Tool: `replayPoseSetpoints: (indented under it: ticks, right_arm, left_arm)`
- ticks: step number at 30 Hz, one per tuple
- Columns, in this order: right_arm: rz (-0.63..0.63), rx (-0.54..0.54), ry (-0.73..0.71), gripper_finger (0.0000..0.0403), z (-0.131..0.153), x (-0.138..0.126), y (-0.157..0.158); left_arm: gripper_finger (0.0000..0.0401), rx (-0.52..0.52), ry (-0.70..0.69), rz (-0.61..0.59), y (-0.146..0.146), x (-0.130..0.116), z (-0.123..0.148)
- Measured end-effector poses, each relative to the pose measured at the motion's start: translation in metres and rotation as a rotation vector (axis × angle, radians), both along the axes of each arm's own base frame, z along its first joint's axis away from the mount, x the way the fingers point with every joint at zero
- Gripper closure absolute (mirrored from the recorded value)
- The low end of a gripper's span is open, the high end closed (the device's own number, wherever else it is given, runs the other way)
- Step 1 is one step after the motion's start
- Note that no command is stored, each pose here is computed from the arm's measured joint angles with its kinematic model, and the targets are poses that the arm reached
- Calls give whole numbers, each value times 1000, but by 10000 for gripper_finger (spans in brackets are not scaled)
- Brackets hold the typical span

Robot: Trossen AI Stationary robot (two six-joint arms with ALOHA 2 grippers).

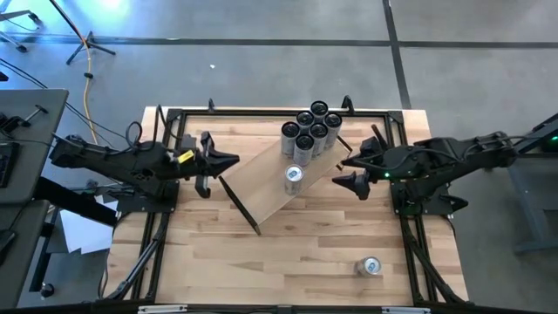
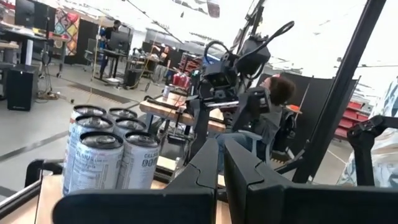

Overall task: Place canned beverage on shelf
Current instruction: Adjust the blue soda can on the shelf

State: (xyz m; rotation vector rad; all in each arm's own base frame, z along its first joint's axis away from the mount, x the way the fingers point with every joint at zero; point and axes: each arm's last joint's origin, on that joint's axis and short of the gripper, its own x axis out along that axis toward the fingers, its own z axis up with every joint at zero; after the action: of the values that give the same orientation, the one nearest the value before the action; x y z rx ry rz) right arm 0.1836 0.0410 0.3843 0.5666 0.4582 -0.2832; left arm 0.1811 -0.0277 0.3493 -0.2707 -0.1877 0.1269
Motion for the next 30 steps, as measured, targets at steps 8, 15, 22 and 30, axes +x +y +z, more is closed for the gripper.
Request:
replayPoseSetpoints:
  ticks: [8, 15, 22, 30]
  right_arm:
    - [110, -40, -43, 46, -3, 27, 10]
    - [201, -67, 78, 231, -26, 48, 32]
    - [289, -140, 137, 373, -41, 52, 51]
    - [172, -64, 43, 394, -109, 60, 52]
  left_arm:
    - [401, -26, 39, -6, 0, 1, -4]
    - [401, -39, 49, -35, -1, 1, -5]
    - [401, -63, 94, -38, -1, 1, -10]
    - [401, -83, 104, -41, -1, 2, -12]
